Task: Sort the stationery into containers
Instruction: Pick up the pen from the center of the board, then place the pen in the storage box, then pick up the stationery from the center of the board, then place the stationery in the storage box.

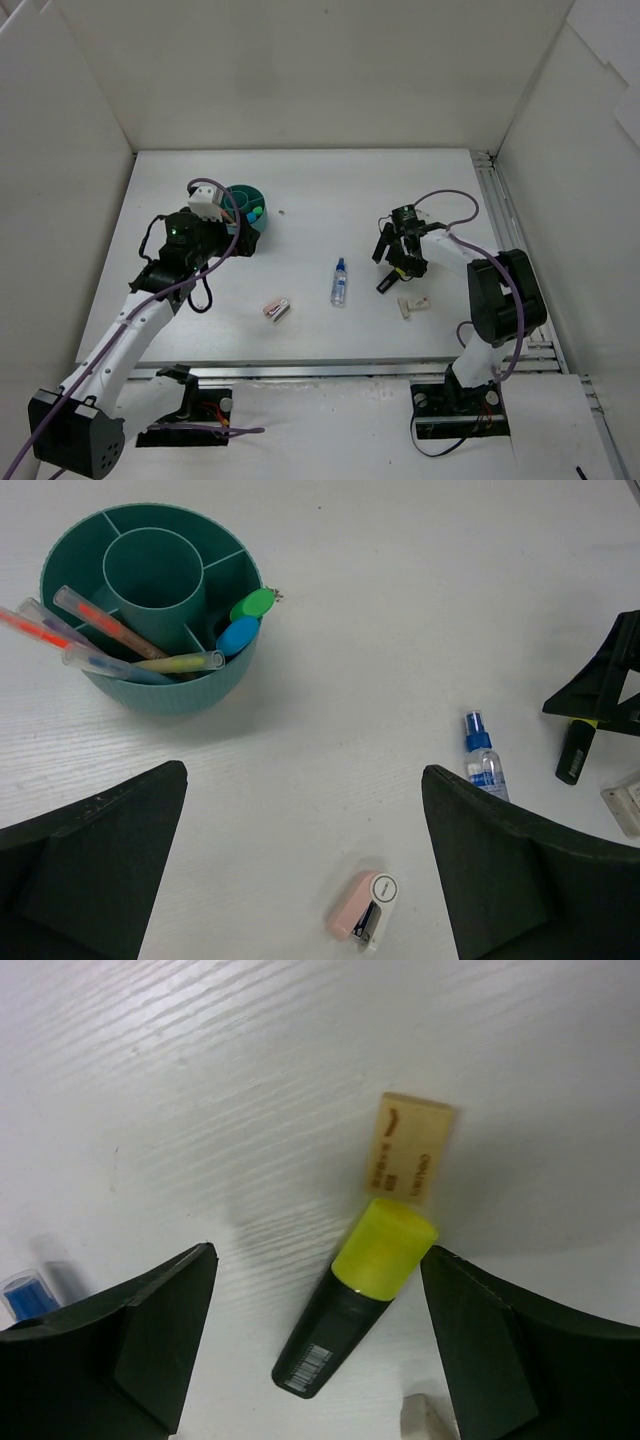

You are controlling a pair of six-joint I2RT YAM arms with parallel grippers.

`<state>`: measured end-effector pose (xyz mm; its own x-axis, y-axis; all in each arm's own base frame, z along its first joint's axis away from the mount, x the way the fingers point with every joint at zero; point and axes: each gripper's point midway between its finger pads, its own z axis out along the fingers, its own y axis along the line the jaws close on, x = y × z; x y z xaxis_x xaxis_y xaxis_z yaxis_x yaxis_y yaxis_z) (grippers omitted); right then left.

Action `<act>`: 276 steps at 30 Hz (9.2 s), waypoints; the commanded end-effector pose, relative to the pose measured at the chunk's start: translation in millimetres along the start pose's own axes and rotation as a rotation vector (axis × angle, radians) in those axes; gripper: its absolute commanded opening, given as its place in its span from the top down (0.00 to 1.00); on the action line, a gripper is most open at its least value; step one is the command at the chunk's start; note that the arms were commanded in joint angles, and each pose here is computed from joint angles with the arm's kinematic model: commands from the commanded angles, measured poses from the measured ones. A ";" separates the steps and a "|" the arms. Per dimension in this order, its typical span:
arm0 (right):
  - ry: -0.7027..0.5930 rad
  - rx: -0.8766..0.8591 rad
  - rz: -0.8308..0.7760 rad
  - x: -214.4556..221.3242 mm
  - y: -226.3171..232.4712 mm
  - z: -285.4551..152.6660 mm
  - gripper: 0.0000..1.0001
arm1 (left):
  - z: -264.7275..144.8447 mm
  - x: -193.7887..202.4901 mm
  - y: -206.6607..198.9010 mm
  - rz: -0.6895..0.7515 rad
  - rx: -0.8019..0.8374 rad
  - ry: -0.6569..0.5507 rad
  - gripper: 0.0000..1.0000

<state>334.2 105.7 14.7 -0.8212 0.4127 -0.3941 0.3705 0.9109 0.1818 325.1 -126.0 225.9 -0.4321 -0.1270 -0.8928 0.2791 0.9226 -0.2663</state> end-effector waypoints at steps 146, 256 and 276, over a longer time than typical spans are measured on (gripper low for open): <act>-0.434 -0.490 -0.495 7.2 64.1 -161.1 0.02 | 18.4 -134.2 -17.1 0.270 0.122 -0.337 0.01; -0.621 -0.323 -0.359 -38.7 53.6 -144.5 0.02 | 150.9 -142.5 103.8 0.090 -0.222 -0.231 1.00; -0.501 -0.604 -0.823 25.6 95.1 -158.2 0.02 | 113.1 -115.3 82.5 0.068 -0.258 -0.148 0.26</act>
<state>290.7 169.3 137.2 -0.5192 -0.1344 -0.8440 -0.3698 0.9257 0.0801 504.4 -80.5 197.3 -0.4208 -0.0546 -0.9055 0.0732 0.9929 -0.0939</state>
